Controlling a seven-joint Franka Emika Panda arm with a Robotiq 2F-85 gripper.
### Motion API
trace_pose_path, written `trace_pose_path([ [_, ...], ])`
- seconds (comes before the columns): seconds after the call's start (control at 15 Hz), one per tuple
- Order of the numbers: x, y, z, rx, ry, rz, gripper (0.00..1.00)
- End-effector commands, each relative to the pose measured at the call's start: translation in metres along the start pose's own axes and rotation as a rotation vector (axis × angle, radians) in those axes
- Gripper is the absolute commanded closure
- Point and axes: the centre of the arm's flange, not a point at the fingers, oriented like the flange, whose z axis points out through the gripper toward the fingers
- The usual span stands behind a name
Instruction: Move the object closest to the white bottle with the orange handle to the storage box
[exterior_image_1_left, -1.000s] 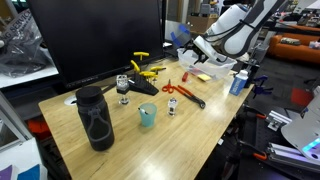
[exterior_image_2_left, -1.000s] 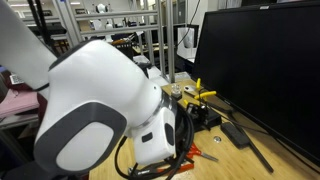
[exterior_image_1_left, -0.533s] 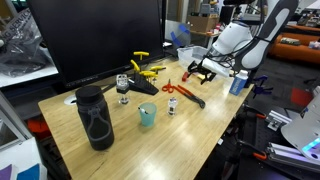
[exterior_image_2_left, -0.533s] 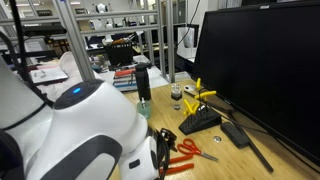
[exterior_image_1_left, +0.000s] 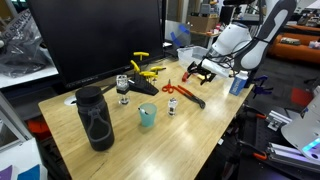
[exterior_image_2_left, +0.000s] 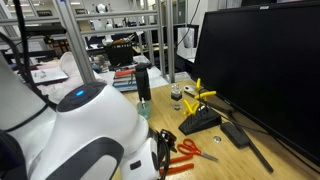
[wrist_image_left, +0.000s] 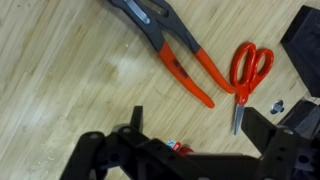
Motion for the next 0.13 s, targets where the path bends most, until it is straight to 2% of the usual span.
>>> trace_pose_path([
  [0.0,0.0000,0.0000,0.0000,0.000,0.000,0.000,0.00],
  [0.07,0.0000,0.0000,0.0000,0.000,0.000,0.000,0.00],
])
